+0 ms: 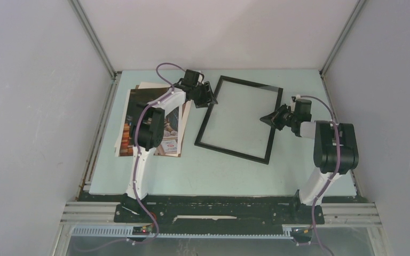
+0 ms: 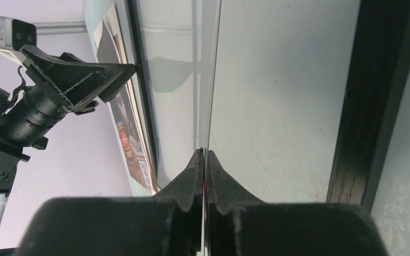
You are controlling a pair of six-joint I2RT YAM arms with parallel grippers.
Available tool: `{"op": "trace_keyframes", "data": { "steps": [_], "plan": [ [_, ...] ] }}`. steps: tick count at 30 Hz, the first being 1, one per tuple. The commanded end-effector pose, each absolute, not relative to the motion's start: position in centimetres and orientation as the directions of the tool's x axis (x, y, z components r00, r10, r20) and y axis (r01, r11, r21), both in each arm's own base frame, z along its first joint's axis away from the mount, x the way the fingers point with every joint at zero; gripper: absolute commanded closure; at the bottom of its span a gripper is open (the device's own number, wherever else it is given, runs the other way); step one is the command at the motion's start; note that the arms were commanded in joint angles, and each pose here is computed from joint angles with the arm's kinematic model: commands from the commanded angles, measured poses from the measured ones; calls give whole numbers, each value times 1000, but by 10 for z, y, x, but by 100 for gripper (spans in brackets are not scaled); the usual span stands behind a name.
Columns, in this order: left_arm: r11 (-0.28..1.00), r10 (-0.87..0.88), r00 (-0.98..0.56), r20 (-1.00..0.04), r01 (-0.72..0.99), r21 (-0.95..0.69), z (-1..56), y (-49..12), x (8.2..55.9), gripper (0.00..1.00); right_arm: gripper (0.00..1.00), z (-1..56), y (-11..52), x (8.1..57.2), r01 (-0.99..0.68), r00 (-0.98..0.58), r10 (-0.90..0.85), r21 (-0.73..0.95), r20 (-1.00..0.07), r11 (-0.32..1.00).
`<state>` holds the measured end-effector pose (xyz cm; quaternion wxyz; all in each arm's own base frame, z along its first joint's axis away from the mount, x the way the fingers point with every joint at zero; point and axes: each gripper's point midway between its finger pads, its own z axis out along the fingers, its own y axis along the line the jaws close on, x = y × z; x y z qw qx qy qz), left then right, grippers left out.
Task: Put the photo into the frame
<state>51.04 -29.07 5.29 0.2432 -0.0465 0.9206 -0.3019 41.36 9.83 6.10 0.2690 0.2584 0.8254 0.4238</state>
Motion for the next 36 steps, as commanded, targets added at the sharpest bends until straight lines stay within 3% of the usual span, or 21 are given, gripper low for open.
{"op": "trace_keyframes", "data": {
  "steps": [1,36],
  "plan": [
    [777,-234,-861,-451,114,-619,80,-305,512,40,99,83,98,424,127,-682,661,839,-313,529],
    [779,-233,-858,-457,117,-616,83,-303,511,40,100,123,109,423,-12,-579,649,801,-493,598]
  ]
}}
